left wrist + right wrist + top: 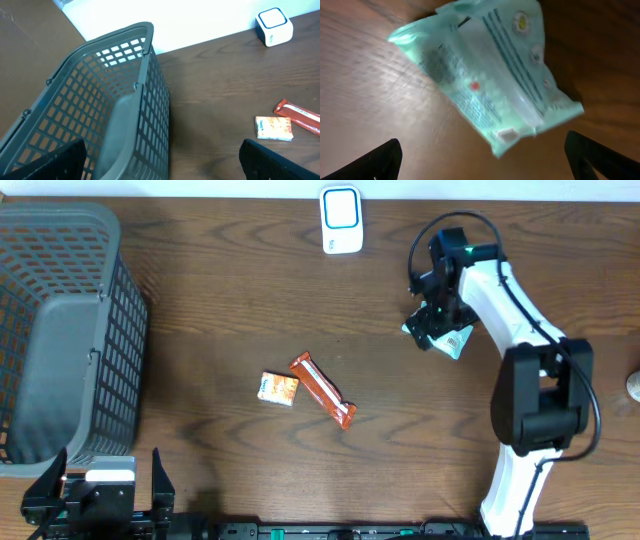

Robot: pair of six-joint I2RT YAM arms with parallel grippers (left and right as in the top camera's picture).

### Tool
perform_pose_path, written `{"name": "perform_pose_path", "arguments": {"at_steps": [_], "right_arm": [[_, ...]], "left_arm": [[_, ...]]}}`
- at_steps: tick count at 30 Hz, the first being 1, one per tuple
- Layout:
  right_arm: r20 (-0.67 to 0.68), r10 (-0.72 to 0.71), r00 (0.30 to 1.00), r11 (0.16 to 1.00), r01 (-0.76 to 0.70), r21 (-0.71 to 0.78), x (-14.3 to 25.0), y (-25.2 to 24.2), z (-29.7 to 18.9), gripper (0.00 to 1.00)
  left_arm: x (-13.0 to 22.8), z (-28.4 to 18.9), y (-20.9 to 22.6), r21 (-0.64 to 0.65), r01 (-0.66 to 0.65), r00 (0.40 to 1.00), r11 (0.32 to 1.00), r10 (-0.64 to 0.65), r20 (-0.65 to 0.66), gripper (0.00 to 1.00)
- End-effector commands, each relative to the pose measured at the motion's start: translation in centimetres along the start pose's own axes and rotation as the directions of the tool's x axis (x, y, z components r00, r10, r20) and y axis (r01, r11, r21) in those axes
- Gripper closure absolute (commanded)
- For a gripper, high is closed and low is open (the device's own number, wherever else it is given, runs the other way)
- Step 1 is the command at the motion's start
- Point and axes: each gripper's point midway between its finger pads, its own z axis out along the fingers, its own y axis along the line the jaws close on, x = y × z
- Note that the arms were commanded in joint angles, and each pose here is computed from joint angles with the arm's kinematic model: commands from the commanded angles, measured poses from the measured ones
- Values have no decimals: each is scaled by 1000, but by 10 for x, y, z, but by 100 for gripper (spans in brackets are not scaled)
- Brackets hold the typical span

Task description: Scan the item barcode

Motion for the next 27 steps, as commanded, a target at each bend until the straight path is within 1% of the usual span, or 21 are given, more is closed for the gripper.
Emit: {"name": "perform_pose_path", "arguments": {"at_steps": [1, 14, 15, 16, 17, 20, 24, 27], "right_arm": [[-27, -48, 998, 998, 49, 41, -1, -10, 17, 1], [20, -104, 994, 992, 102, 75, -28, -21, 57, 1], [14, -112, 994, 991, 110, 72, -28, -20, 62, 3], [14, -111, 994, 991, 110, 71, -28, -19, 63, 6], [5, -112, 994, 992, 111, 64, -26, -18, 66, 18], [-4, -112, 994, 992, 112, 55, -24, -17, 67, 40], [-6, -102, 995, 994, 102, 29, -22, -12, 67, 62], [-14, -73, 997, 997, 73, 25, -19, -11, 66, 67]], "left_arm": [[0, -2, 0, 0, -10, 1000, 1000, 10, 8, 2], [0, -2, 0, 0, -10, 1000, 1000, 10, 8, 2], [0, -2, 0, 0, -10, 1000, 1000, 10, 8, 2], [0, -2, 0, 0, -10, 1000, 1000, 10, 8, 2], [0, -2, 0, 1, -10, 1000, 1000, 10, 8, 2], [0, -2, 0, 0, -10, 1000, 1000, 10, 8, 2], [0, -2, 0, 0, -10, 1000, 1000, 10, 8, 2], [0, -2, 0, 0, -10, 1000, 1000, 10, 8, 2]]}}
